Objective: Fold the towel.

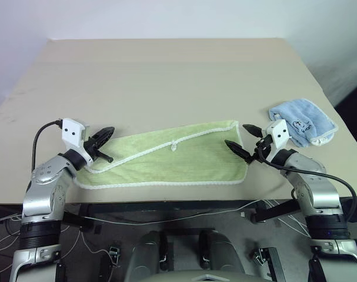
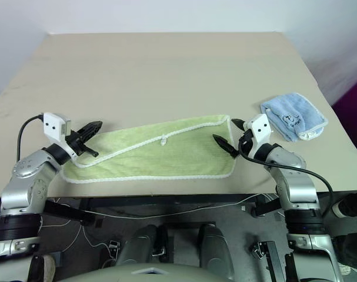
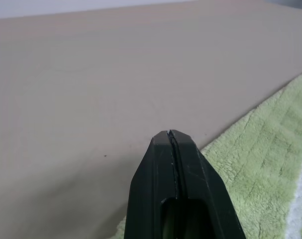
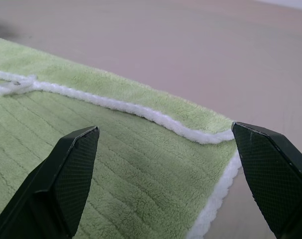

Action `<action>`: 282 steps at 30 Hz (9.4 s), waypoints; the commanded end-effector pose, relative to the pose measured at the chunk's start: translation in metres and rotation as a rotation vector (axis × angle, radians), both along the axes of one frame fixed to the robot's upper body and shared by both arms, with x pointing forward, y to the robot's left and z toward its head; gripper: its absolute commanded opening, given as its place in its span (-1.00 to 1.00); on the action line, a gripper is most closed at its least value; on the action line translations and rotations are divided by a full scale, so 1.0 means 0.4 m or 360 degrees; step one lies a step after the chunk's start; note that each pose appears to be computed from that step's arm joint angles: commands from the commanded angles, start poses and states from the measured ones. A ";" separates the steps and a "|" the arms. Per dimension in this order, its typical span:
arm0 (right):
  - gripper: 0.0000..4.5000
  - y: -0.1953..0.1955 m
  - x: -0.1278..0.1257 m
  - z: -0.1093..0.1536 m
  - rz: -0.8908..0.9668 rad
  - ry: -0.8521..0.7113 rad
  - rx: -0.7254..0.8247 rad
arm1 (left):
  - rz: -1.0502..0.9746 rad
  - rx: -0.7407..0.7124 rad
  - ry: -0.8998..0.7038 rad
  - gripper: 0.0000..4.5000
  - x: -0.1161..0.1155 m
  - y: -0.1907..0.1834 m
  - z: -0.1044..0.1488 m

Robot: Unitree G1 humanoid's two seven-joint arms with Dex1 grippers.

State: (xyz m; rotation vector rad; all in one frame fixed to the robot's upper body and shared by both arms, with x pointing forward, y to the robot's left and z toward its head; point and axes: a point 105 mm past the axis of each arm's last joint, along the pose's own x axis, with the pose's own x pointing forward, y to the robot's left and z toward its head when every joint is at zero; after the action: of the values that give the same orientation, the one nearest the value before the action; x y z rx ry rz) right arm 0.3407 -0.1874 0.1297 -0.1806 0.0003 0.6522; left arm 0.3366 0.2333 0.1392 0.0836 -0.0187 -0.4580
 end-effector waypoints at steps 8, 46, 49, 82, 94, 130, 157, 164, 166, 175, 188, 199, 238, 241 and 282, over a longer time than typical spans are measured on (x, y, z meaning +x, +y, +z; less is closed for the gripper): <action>0.99 0.022 0.007 0.034 0.0001 -0.0136 0.0050 | -0.0070 0.0045 -0.0110 -1.00 0.018 -0.005 0.065; 1.00 0.092 0.015 -0.010 0.0094 -0.0105 0.0115 | -0.0491 0.0811 0.0145 0.14 -0.118 0.136 0.033; 1.00 0.093 0.016 -0.009 0.0079 -0.0111 0.0131 | -0.0679 0.0859 0.0198 0.46 -0.137 0.131 0.026; 1.00 0.068 -0.021 0.007 -0.0121 -0.0141 0.0243 | -0.0959 0.1453 0.0156 0.91 -0.090 0.157 -0.033; 1.00 0.084 -0.016 0.012 -0.0098 -0.0137 0.0244 | -0.0977 0.1303 0.0165 -0.80 -0.118 0.158 -0.029; 1.00 -0.030 0.155 0.016 0.0007 -0.0727 -0.1503 | -0.0742 0.0783 0.0129 -0.98 -0.117 0.115 -0.004; -0.07 0.009 0.196 0.001 0.0165 -0.0818 -0.1628 | -0.0692 0.0756 0.0125 -1.00 -0.124 0.099 -0.032; -0.97 0.007 0.191 0.006 0.0174 -0.0827 -0.1608 | -0.0679 0.0747 0.0127 -1.00 -0.122 0.094 -0.047; -0.97 0.005 0.191 0.007 0.0172 -0.0828 -0.1607 | -0.0675 0.0743 0.0124 -1.00 -0.120 0.093 -0.048; -0.97 -0.015 0.195 0.054 0.0087 -0.0892 -0.1577 | -0.0509 0.0654 0.0006 -1.00 -0.070 0.102 -0.009; -0.97 -0.078 0.246 0.335 -0.0313 -0.1083 -0.1426 | 0.0125 0.0562 -0.0486 -1.00 0.149 0.155 0.254; -0.97 -0.085 0.173 0.511 -0.0282 -0.1306 -0.1126 | 0.0195 0.0482 -0.0702 -1.00 0.129 0.199 0.389; -0.97 -0.075 0.123 0.143 0.0237 -0.0281 -0.1109 | -0.0101 0.0495 0.0206 -1.00 -0.019 0.196 0.022; -0.97 -0.062 0.162 0.137 0.0209 -0.0285 -0.1091 | -0.0067 0.0532 0.0174 -1.00 0.015 0.193 0.015; 0.98 -0.138 0.156 0.256 -0.0305 -0.0443 -0.0335 | 0.0400 0.0313 -0.0029 1.00 0.073 0.292 0.028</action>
State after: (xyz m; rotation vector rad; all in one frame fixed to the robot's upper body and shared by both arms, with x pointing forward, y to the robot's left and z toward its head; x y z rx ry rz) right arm 0.4146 -0.2459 0.2081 -0.5741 -0.1130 0.4075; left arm 0.3678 0.3421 0.1224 0.2811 0.1224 -0.2374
